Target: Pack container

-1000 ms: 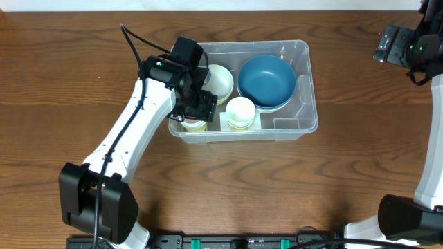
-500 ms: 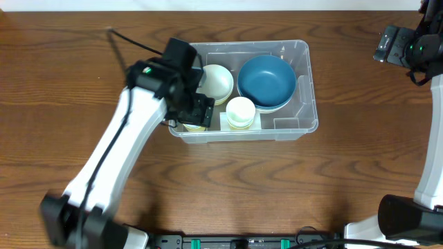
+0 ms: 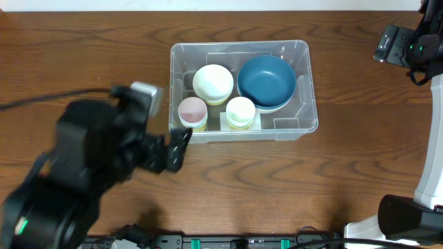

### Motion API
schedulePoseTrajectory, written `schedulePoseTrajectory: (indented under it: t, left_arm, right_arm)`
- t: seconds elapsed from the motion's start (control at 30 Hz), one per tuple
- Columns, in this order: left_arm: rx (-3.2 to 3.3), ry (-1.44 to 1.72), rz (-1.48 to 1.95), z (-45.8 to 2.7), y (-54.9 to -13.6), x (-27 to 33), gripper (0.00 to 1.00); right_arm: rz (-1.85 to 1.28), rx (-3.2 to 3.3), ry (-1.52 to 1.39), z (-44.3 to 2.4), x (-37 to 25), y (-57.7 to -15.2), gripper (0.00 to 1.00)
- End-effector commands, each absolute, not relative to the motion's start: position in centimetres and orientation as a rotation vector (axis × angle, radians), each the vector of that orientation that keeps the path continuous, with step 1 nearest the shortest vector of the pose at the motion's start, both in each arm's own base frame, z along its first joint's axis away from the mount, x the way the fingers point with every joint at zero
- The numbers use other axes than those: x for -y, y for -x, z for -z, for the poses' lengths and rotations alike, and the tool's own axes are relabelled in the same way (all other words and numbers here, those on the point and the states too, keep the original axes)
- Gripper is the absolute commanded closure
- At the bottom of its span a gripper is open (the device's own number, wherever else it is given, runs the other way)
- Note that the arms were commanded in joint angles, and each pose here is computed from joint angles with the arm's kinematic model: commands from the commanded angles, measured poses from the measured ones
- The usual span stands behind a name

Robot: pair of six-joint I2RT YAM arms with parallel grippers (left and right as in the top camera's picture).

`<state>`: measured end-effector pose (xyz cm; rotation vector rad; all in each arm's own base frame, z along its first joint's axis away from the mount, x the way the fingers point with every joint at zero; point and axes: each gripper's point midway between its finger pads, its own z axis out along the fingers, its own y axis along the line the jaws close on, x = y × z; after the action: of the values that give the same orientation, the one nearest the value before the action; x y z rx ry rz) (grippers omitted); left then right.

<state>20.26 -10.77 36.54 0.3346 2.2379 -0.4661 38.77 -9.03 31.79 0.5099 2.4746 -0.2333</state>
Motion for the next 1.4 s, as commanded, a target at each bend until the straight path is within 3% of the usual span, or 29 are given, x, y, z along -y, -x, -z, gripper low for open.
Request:
schedulePoseTrajectory:
  t: [0.0, 0.3, 0.87, 1.07, 1.37]
  left_arm:
    - [-2.144, -0.337, 0.413, -38.4, -18.1, 9.1, 0.02]
    - [-2.054, -0.195, 0.206, -38.4, -11.4, 2.7, 0.02]
    - [-1.844, 0.030, 0.104, -36.4, -1.7, -1.5, 0.02]
    - [-1.825, 0.073, 0.073, -34.6, -1.0, -1.6, 0.02]
    - [-1.715, 0.086, 0.076, -34.3, -3.6, -1.3, 0.02]
  right_arm:
    - [0.238, -2.469, -0.528, -31.9, 9.2, -38.7, 0.01]
    - [0.238, -2.469, -0.528, -31.9, 9.2, -38.7, 0.01]
    - [0.238, -2.469, -0.528, -31.9, 9.2, -38.7, 0.01]
    - [0.238, -2.469, -0.528, -31.9, 9.2, -38.7, 0.01]
    - [0.238, -2.469, -0.528, -31.9, 9.2, -38.7, 0.01]
